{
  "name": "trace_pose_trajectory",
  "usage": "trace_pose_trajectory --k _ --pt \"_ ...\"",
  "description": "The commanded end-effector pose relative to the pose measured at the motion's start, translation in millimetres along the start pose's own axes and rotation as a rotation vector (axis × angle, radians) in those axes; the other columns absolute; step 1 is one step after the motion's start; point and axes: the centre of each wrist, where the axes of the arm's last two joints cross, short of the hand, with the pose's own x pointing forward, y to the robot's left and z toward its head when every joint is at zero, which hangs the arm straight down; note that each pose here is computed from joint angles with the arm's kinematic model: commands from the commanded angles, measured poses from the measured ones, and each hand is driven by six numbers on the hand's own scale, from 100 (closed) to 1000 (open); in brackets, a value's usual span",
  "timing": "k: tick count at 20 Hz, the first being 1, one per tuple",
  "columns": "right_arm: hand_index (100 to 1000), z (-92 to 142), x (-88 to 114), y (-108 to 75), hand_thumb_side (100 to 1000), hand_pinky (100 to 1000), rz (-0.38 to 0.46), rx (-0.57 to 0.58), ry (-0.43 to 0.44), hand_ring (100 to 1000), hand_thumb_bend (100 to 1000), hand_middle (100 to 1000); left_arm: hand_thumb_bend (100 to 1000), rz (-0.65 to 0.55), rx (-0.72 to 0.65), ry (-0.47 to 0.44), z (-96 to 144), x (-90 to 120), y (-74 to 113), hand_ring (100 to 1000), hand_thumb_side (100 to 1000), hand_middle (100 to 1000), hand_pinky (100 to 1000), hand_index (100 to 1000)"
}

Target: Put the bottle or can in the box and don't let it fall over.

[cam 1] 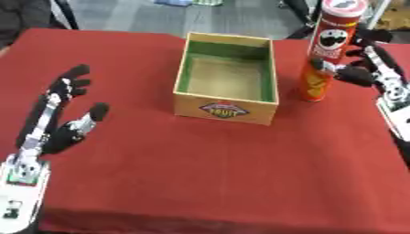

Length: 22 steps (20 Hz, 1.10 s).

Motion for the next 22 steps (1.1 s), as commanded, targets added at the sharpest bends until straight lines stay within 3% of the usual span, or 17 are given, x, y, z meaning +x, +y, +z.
trace_pose_trajectory --k 1,10,22 --pt "1000 -6 9 -15.5 581 844 -0.016 -0.031 -0.018 896 691 937 640 -0.009 -0.001 -0.031 -5 6 3.8 878 769 900 865 975" --pt "1000 -14 16 -20.4 571 835 -0.112 -0.057 -0.028 886 676 923 641 -0.007 -0.004 -0.041 -8 8 3.2 877 769 900 865 974" --pt "1000 -20 19 -12.1 523 825 -0.251 -0.068 -0.027 875 644 890 638 -0.004 -0.012 -0.051 -10 10 2.0 877 770 900 866 975"
